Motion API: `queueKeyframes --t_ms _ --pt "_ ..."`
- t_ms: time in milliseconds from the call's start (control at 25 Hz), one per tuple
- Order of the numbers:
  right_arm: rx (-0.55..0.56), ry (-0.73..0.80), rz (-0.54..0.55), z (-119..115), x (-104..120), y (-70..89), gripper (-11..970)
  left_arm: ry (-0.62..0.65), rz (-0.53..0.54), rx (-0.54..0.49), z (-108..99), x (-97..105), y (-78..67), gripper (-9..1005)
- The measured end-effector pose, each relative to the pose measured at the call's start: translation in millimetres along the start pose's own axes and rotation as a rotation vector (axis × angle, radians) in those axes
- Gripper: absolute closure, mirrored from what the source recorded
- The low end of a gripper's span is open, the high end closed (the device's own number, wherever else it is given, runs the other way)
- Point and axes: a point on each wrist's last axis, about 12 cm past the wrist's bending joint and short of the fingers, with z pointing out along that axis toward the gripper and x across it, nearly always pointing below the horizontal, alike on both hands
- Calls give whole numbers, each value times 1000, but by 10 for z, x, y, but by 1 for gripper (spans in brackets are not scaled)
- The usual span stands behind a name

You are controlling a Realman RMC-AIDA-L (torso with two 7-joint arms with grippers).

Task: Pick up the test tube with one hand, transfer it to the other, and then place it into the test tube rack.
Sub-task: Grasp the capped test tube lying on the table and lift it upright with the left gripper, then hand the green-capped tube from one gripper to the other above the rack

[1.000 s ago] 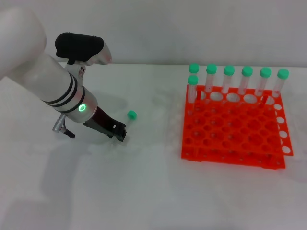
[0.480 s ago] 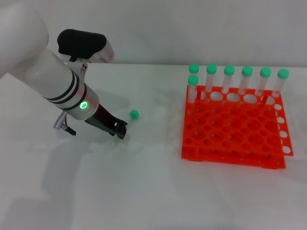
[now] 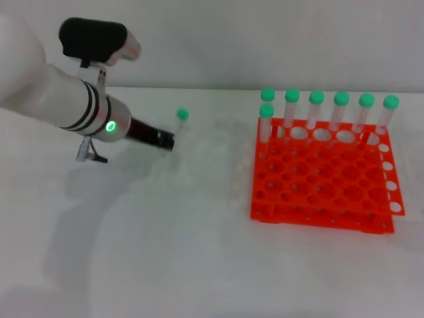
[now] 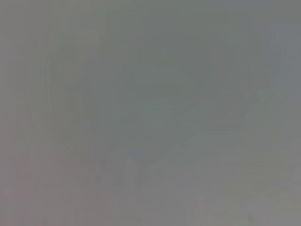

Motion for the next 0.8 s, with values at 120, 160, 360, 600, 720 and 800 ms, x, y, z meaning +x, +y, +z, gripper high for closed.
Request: queueKeyframes --t_ms 120,160,360,600,720,800 --pt "1 0 1 -3 1 -4 134 -140 -12 -5 0 -17 96 808" --pt "2 0 1 -3 1 -5 134 -198 -18 -7 -4 -16 136 808" --pt "1 0 3 -2 0 -4 135 -478 -32 17 -35 101 273 808" --pt "0 0 48 2 -3 -7 135 -659 -29 49 -97 259 302 808" --pt "-5 4 73 -8 2 -13 135 -813 18 140 -152 439 259 808" --pt "-13 7 97 -19 -6 -48 135 -920 46 199 -189 558 208 808"
